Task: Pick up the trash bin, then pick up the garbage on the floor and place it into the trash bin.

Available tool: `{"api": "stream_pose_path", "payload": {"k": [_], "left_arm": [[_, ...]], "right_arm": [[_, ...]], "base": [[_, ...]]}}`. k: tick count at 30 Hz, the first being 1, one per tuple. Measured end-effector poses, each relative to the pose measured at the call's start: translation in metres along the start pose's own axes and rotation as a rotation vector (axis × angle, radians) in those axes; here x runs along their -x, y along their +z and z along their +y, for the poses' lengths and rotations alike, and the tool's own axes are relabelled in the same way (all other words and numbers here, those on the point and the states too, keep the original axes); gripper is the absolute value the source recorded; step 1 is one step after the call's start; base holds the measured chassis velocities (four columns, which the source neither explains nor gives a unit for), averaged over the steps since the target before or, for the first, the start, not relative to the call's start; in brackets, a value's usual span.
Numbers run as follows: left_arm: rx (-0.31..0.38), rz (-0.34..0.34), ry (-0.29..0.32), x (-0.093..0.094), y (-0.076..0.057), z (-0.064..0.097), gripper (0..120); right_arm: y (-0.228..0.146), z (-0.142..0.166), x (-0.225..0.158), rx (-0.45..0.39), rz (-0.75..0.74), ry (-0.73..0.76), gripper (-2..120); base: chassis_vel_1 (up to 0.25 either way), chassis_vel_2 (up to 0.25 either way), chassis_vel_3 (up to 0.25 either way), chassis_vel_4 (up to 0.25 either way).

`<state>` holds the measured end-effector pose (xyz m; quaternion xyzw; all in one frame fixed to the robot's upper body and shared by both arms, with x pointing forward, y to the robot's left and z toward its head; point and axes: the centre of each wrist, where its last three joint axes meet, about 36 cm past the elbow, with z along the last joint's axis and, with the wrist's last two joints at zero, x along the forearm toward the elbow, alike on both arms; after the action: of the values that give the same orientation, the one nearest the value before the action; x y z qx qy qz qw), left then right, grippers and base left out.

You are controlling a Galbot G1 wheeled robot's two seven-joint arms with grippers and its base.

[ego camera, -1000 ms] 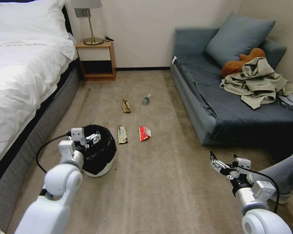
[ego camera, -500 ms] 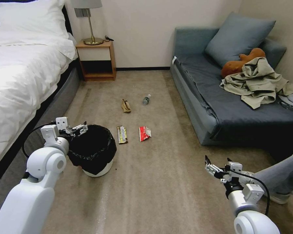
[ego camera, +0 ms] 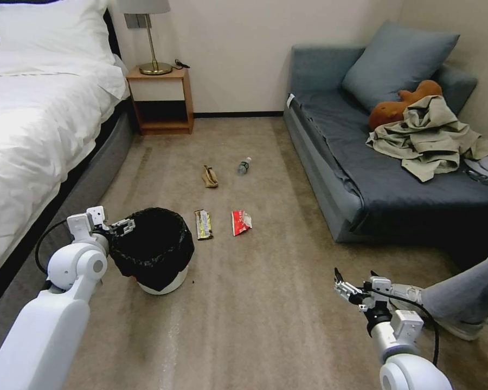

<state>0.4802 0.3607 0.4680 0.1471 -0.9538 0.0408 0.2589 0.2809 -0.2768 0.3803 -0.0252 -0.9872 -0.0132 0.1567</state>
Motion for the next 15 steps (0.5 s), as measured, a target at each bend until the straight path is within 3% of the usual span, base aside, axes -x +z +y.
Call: {"api": "stream_pose_path", "payload": {"k": [15], "left_arm": [[-0.008,0.125,-0.046,0.026,0.010,0.005,100]], "right_arm": [[0.004,0.002,0.003,-0.011,0.014,-0.010,100]], "base": [[0.000,0.000,0.000,0.000]]}}
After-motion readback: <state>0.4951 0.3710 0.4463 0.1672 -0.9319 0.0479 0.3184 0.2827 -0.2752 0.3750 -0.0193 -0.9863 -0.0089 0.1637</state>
